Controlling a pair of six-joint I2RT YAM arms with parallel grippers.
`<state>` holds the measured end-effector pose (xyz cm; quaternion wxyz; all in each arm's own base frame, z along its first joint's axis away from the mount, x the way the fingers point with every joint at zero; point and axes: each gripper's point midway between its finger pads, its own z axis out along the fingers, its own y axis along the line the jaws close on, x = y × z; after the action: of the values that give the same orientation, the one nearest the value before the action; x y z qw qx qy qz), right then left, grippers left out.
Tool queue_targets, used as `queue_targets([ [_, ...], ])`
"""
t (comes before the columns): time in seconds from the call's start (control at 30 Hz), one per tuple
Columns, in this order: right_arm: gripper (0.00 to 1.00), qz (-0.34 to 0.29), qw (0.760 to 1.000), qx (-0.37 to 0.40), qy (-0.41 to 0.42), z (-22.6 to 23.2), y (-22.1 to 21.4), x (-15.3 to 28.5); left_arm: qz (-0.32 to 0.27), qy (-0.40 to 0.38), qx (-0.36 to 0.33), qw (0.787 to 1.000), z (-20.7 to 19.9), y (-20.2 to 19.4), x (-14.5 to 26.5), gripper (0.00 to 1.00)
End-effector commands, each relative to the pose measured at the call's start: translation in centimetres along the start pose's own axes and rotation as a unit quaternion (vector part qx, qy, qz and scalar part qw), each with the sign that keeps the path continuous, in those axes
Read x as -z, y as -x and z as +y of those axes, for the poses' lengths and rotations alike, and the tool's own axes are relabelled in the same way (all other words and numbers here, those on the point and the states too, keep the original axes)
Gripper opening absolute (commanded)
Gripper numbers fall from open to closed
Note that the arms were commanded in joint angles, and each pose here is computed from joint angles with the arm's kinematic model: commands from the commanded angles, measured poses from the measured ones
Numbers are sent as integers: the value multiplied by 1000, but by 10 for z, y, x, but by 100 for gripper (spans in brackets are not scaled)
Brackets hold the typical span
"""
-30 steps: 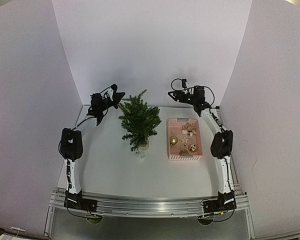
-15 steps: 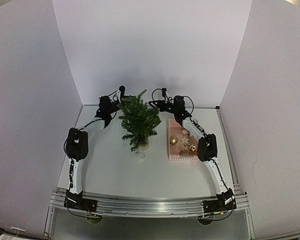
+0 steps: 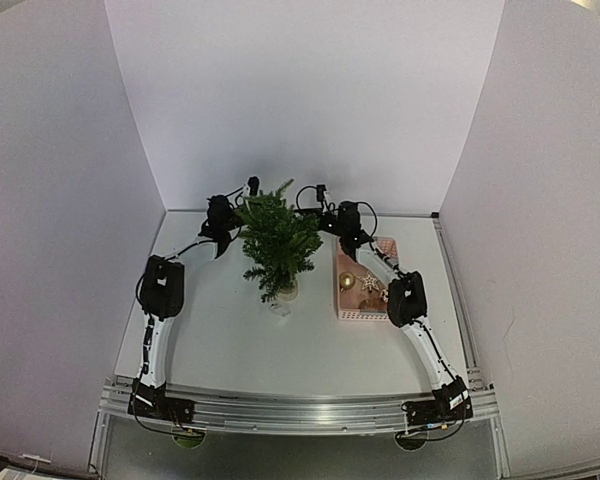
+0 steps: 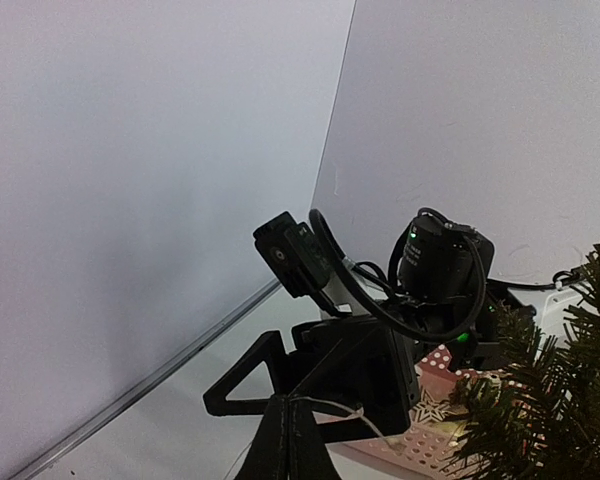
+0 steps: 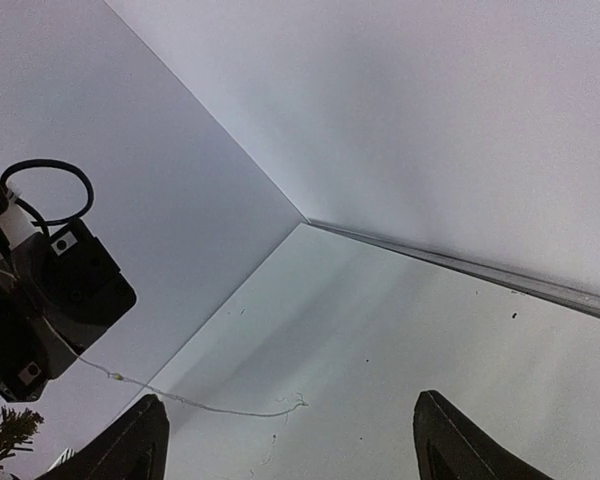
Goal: Decorate the small christmas tree
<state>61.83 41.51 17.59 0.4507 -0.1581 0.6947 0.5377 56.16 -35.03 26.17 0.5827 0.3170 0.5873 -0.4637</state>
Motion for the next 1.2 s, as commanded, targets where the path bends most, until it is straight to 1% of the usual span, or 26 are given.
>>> queue_targets([
  [0.0,82,-26,999,39,26,16,6,-8,3,-62,-3,998,-19,15,-8,0],
  [0.07,82,-23,997,60,37,21,5,-8,23,-98,17,995,-29,12,-10,0],
  [0.13,81,-16,996,75,44,26,2,-9,30,-121,19,992,-37,9,-12,0],
  [0.23,79,-10,996,81,45,27,-2,-8,31,-133,17,990,-42,7,-13,0],
  [0.27,77,-11,996,82,47,28,-1,-8,32,-134,18,990,-42,7,-14,0],
  [0.3,73,-13,995,82,49,29,0,-8,33,-135,19,990,-42,5,-14,0],
  [0.33,66,-16,995,82,51,29,1,-8,35,-137,20,990,-43,4,-13,0],
  [0.37,56,-19,995,83,52,30,2,-8,36,-140,21,989,-44,3,-13,0],
  [0.43,41,-25,995,83,52,29,3,-8,37,-142,22,989,-45,3,-13,0],
  [0.47,32,-27,995,82,52,29,4,-8,36,-142,23,989,-45,4,-13,0],
  [0.53,17,-35,995,81,51,29,6,-7,34,-138,22,990,-44,5,-13,0],
  [0.63,4,-45,995,82,40,27,12,-5,24,-129,16,991,-41,13,-12,0],
  [0.67,2,-47,995,82,33,25,15,-2,21,-125,13,992,-39,17,-11,0],
  [0.7,0,-49,995,82,26,21,17,1,18,-121,11,992,-37,20,-10,0],
  [0.93,0,-68,993,101,-10,20,49,27,4,-106,-7,994,-27,41,4,0],
  [1.17,0,-71,990,115,-32,28,66,47,-1,-98,-18,995,-23,45,10,0],
])
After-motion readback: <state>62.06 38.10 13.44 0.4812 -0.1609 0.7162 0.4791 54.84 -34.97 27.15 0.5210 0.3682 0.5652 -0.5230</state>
